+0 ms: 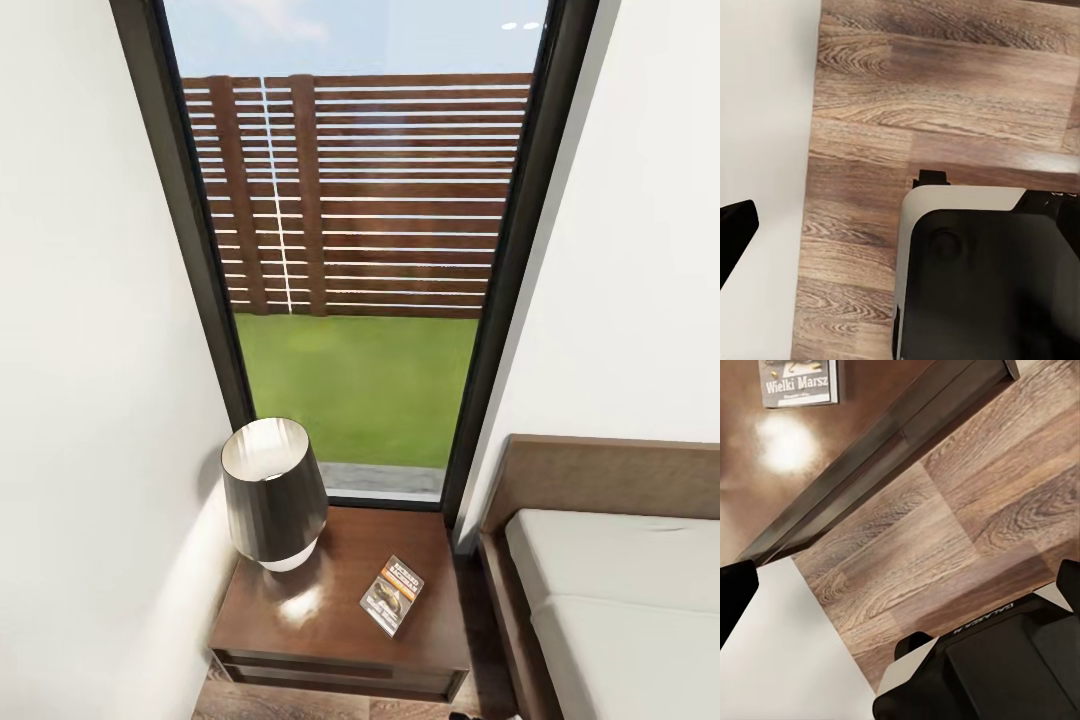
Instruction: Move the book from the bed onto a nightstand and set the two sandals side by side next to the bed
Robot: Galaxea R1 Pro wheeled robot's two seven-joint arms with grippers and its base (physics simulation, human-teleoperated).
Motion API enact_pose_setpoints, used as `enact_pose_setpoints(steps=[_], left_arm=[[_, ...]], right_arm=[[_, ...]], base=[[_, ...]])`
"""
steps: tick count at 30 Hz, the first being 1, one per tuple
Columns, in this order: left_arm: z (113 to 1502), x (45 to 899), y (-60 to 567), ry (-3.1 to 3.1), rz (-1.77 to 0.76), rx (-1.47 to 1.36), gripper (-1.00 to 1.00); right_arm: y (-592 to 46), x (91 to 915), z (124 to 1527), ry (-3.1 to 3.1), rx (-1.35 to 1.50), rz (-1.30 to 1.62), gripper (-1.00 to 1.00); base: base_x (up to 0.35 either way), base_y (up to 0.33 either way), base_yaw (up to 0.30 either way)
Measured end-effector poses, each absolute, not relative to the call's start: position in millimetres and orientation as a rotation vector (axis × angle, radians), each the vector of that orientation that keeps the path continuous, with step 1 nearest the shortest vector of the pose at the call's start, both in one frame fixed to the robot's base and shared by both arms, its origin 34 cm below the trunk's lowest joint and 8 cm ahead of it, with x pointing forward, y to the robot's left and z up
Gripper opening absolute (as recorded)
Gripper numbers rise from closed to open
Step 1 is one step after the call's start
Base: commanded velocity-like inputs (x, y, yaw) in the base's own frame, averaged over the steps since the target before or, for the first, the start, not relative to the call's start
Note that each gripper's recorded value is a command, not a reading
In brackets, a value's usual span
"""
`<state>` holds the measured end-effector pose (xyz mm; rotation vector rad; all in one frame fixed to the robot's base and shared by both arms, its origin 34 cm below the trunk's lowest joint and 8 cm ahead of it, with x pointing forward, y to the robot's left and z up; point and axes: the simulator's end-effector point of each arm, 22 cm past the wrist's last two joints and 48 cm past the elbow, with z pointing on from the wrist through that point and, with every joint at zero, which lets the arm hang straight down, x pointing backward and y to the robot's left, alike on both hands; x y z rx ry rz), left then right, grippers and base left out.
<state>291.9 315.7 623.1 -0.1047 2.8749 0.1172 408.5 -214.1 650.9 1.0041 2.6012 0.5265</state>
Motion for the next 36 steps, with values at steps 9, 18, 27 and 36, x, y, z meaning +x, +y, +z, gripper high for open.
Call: enact_pose_setpoints(steps=[9,18,27,36], left_arm=[[623.1,291.9,315.7,2.875,0.117,-0.105,1.0],[623.1,291.9,315.7,2.875,0.117,-0.107,1.0],[623.1,291.7,316.6,2.876,0.118,-0.105,1.0],[622.9,291.1,316.5,2.879,0.118,-0.102,1.0]], right_arm=[[-214.2,404.9,649.9,2.606,1.007,0.524,1.0],[-215.7,395.0,646.9,2.616,1.014,0.516,1.0],[-226.2,388.5,644.7,2.622,1.018,0.494,1.0],[-230.1,380.7,642.5,2.631,1.024,0.484,1.0]], base=[[0.0,0.0,0.0],[0.0,0.0,0.0],[0.0,0.0,0.0],[0.0,0.0,0.0]])
